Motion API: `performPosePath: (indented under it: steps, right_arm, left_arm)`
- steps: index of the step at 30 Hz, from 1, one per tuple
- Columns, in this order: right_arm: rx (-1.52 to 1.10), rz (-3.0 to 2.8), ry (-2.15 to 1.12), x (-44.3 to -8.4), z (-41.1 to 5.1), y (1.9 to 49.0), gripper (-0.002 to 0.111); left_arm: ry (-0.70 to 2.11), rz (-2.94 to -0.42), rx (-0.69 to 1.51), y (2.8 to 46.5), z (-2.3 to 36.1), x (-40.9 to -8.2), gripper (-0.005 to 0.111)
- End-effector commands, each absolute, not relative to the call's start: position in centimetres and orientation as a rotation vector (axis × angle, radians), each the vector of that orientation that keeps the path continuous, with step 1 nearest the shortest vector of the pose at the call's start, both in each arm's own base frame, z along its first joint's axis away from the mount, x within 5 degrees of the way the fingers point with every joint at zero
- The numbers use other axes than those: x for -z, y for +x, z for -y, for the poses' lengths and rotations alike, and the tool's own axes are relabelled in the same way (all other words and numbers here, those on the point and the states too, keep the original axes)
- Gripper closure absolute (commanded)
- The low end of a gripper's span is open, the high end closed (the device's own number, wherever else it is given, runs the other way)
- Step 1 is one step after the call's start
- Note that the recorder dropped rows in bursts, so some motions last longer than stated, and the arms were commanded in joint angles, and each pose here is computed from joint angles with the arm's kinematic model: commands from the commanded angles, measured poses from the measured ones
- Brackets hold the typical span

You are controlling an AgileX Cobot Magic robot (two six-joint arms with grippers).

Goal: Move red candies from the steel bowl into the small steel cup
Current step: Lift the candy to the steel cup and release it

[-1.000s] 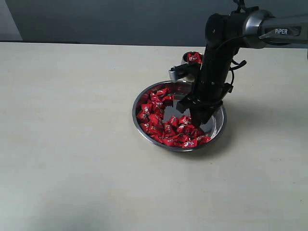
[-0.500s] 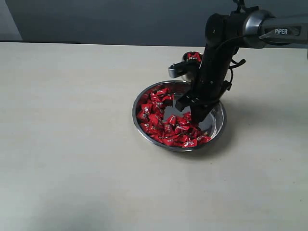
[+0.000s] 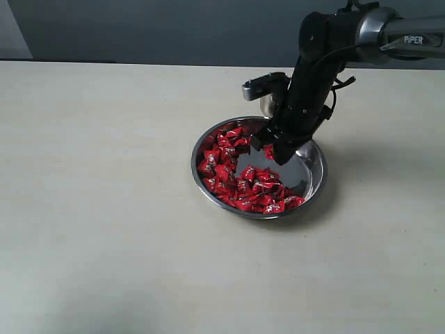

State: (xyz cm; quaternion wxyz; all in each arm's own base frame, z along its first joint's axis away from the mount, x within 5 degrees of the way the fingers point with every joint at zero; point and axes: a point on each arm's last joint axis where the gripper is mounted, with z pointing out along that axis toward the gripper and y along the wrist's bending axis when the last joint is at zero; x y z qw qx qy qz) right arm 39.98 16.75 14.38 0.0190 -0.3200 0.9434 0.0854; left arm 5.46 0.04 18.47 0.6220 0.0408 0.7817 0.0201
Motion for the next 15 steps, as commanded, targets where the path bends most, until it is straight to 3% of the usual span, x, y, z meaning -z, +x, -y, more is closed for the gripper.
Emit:
performPosePath:
  steps: [1, 15]
  right_arm:
    - [-0.249, -2.817, -0.970, -17.3, -16.8, 40.2, 0.109]
    - [-0.106, -2.483, -0.859, -23.6, -15.4, 42.0, 0.109]
  left_arm:
    - [0.098, -1.787, -0.034, 5.4, 0.0, -18.6, 0.106]
    - [0.098, -1.787, -0.034, 5.4, 0.0, -18.6, 0.106]
